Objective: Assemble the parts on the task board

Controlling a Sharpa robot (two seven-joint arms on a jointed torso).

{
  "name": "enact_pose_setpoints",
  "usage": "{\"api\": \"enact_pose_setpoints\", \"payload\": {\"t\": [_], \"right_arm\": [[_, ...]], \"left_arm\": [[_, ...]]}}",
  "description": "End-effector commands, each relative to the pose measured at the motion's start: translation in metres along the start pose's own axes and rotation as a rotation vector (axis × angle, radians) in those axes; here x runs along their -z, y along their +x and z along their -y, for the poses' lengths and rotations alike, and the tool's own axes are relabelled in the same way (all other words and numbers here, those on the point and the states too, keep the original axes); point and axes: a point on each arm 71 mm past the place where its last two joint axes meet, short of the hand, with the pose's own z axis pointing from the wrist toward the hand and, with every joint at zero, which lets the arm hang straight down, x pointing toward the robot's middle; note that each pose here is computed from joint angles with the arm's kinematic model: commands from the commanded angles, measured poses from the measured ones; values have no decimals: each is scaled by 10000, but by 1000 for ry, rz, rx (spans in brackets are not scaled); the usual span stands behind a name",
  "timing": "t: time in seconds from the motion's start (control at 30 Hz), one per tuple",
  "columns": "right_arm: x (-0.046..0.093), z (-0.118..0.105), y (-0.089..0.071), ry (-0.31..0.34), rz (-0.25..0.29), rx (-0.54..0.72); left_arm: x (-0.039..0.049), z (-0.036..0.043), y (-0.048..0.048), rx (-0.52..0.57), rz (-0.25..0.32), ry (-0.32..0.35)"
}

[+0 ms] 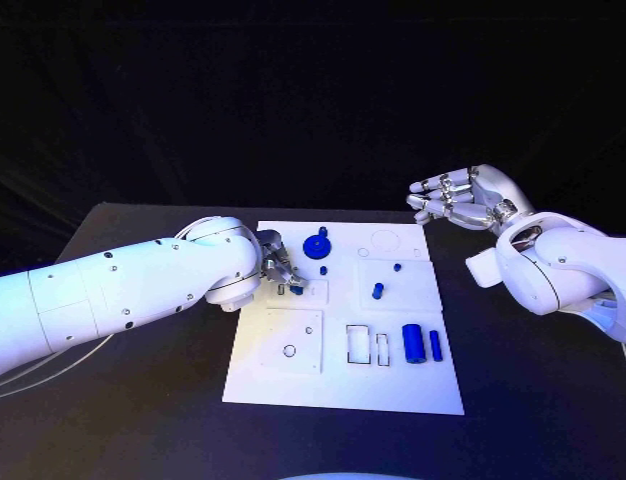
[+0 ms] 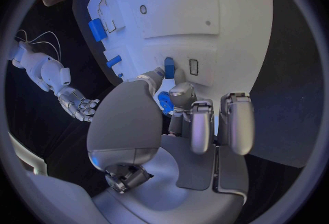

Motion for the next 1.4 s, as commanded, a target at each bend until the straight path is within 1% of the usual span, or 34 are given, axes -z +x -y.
{"api": "enact_pose_setpoints", "payload": {"t": [0.03, 1.4], "right_arm": [[0, -7, 16, -12, -16, -1], [-1, 3, 13, -10, -14, -1]], "left_arm": [[3, 0, 14, -9, -15, -10], [9, -2, 12, 10, -8, -13]]}}
